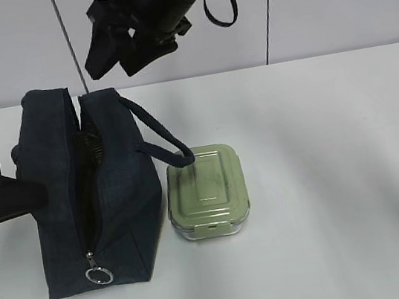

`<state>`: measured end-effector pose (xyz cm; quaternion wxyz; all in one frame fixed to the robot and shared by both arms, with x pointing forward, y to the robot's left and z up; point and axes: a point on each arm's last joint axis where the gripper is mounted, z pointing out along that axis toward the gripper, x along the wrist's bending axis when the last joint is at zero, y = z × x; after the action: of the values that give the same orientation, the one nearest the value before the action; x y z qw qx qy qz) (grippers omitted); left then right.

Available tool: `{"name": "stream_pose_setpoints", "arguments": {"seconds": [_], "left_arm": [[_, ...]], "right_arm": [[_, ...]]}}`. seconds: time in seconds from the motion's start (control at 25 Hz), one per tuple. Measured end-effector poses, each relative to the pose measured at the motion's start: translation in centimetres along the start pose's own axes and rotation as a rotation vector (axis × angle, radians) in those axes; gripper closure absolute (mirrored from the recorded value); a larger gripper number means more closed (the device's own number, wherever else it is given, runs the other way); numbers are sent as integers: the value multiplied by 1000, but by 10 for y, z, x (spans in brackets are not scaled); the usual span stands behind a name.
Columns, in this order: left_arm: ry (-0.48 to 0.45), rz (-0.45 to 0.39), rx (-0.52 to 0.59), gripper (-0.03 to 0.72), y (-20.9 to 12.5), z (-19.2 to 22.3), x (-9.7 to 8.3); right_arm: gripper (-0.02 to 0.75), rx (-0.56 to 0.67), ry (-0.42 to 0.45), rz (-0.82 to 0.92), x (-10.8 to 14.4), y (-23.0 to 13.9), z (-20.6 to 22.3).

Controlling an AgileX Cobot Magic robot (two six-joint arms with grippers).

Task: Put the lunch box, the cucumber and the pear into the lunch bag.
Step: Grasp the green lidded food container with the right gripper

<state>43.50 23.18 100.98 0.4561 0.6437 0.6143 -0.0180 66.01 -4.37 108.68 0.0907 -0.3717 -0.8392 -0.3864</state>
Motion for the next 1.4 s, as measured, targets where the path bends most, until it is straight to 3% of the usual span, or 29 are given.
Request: {"name": "stream_pose_setpoints", "arguments": {"seconds": [0.24, 0.52, 0.76, 0.88, 1.0, 1.16, 1.4], "left_arm": [[0, 0, 0, 701, 0, 0, 0], [0, 0, 0, 701, 0, 0, 0], [0, 0, 0, 701, 0, 0, 0], [0, 0, 0, 701, 0, 0, 0], [0, 0, 0, 701, 0, 0, 0], [0, 0, 0, 701, 0, 0, 0], [0, 0, 0, 701, 0, 0, 0]], "right_arm": [[236, 11, -215, 11, 0, 1, -38], [262, -127, -327, 92, -14, 2, -123], [286, -143, -371, 249, -55, -27, -165], [288, -100, -323, 327, -83, -50, -160], [288, -72, -210, 372, -100, -72, -145], [289, -60, -58, 406, -111, -99, -120], [289, -28, 99, 453, -115, -144, -79]]}}
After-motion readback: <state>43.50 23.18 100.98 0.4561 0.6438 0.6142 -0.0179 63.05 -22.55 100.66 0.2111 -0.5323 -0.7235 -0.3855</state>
